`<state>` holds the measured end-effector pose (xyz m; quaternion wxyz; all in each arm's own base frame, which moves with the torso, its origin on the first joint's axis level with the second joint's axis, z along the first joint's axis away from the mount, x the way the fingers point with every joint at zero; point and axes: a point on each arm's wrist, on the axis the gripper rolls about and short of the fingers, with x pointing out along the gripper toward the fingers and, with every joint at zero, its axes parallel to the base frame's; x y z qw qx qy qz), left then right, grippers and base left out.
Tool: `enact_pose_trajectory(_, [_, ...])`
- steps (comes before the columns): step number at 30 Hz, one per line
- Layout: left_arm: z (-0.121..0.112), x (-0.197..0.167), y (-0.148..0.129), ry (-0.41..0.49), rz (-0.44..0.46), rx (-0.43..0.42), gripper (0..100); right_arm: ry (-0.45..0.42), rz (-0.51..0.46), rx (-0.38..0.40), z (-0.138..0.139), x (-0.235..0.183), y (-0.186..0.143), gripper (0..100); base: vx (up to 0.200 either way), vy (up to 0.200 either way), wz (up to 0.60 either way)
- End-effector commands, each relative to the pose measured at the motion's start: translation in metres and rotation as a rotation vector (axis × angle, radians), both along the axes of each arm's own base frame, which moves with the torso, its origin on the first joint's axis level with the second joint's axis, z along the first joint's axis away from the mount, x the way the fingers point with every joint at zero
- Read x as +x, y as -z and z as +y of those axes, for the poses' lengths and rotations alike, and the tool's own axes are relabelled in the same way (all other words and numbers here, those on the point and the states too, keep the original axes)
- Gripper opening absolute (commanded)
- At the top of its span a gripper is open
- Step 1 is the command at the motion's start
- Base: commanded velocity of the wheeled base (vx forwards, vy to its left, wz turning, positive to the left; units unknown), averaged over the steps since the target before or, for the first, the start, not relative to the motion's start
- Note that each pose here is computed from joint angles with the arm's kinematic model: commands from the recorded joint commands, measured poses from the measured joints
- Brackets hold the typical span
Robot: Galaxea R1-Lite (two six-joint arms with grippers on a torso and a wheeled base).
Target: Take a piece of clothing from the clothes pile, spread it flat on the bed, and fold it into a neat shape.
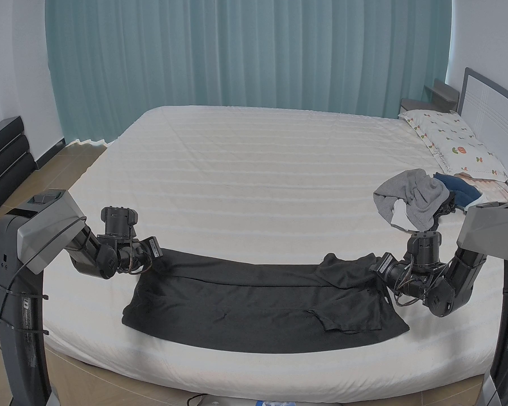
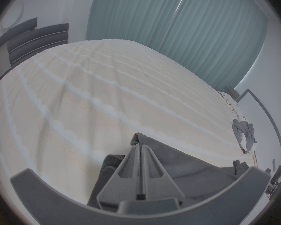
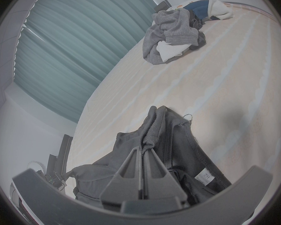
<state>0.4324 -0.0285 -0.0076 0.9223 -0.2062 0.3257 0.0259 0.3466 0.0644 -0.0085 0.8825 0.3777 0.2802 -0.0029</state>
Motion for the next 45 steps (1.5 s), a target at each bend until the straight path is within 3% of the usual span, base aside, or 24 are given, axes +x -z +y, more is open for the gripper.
enact_pose_trajectory(1, [0.002, 0.002, -0.006, -0.022, -0.026, 0.002, 0, 0.002, -0.018, 0.005, 0.0, 0.001, -0.002, 0, 0.0, 0.0, 0.0])
enact_pose_trajectory(7, [0.016, 0.005, -0.016, -0.178, -0.157, -0.158, 0, 0.016, -0.166, 0.023, 0.003, 0.012, -0.001, 0, 0.0, 0.0, 0.0])
enact_pose_trajectory(13, [0.02, -0.001, -0.016, -0.189, -0.272, -0.211, 0, 0.066, -0.346, 0.04, 0.001, 0.017, -0.008, 0, 0.0, 0.0, 0.0])
enact_pose_trajectory(16, [0.021, -0.007, -0.012, -0.188, -0.286, -0.211, 0, 0.053, -0.292, 0.026, 0.0, 0.009, 0.005, 0, 0.0, 0.0, 0.0])
enact_pose_trajectory(22, [0.022, -0.018, 0.002, -0.189, -0.221, -0.195, 0, 0.001, -0.231, 0.004, -0.002, -0.007, 0.009, 0, 0.0, 0.0, 0.0])
enact_pose_trajectory(31, [0.026, -0.042, 0.02, -0.118, -0.125, -0.059, 0, -0.145, -0.156, -0.09, -0.014, -0.037, 0.008, 0, 0.0, 0.0, 0.0])
enact_pose_trajectory(45, [0.027, -0.069, 0.037, 0.001, -0.026, 0.059, 0, -0.219, -0.024, -0.219, -0.019, -0.045, 0.034, 0, 0.0, 0.0, 0.0])
